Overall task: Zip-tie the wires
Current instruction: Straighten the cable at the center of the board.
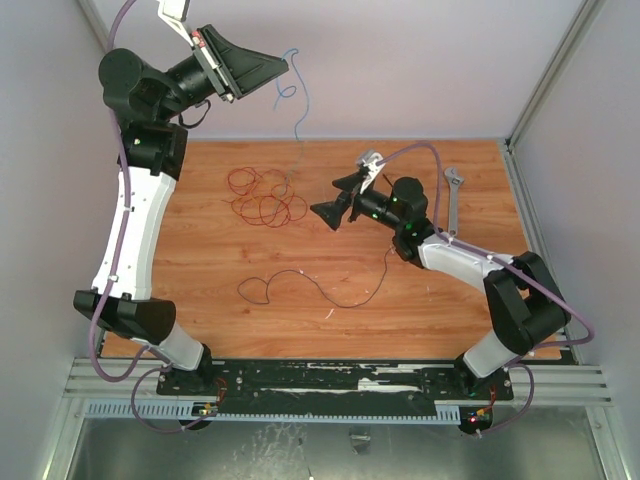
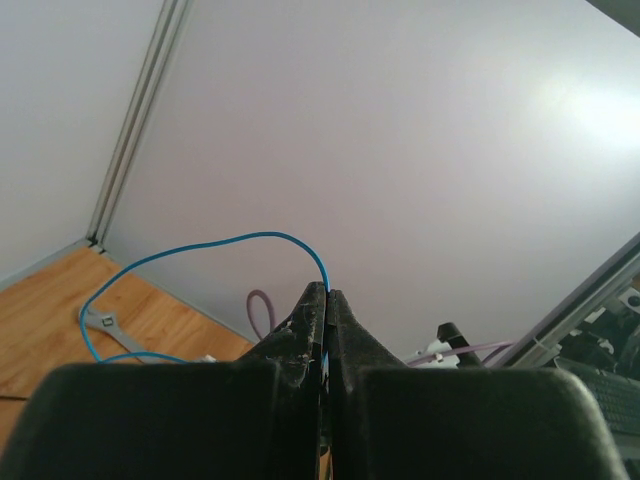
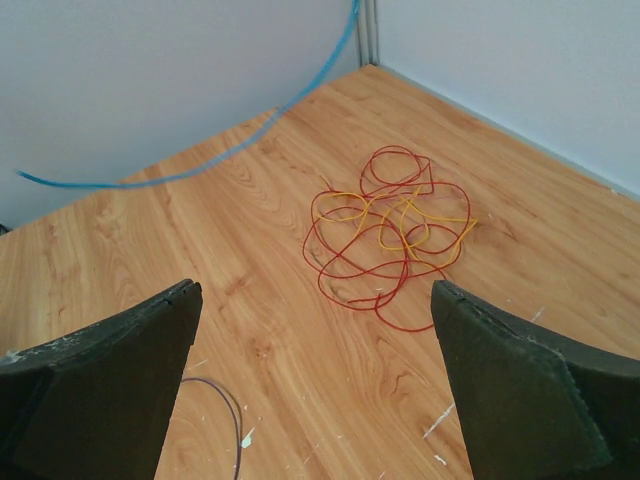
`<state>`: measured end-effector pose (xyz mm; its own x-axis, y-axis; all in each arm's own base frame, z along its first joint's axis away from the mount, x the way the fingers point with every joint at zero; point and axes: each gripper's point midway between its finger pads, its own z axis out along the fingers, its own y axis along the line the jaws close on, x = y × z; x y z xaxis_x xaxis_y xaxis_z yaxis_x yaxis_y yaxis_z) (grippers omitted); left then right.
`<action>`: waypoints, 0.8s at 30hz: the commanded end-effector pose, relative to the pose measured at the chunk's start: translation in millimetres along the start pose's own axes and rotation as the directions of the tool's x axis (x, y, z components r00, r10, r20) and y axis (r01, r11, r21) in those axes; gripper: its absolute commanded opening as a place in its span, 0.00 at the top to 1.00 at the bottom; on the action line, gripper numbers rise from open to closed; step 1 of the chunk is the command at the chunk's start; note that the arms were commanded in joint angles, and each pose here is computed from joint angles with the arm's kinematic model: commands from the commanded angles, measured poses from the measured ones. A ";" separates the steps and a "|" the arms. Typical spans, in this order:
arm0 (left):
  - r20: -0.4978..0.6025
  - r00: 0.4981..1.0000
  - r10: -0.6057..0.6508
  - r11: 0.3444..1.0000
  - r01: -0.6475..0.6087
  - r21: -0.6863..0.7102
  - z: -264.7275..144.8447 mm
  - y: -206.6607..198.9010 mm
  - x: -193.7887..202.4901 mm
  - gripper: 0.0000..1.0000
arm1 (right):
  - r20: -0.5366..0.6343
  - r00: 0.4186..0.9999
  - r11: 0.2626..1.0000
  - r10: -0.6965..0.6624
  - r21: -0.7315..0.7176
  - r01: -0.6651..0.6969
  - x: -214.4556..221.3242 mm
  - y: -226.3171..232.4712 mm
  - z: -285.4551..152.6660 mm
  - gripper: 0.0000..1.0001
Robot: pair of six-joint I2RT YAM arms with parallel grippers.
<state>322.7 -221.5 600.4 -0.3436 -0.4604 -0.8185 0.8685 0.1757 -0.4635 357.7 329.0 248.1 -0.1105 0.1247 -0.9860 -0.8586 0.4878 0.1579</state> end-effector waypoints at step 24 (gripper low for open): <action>0.027 1.000 0.014 0.995 -0.016 0.103 -11.7 -46.8 -7.4 1.00 | 0.202 0.979 1.000 -0.006 0.021 0.001 -72.9 -19.7 -1.0 0.01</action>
<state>302.3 -219.6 611.4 -0.3566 -0.4828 -0.7998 0.8782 0.1188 -0.4633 397.3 294.3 295.5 -0.0295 0.2686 -0.9628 -0.7637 0.6154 0.1951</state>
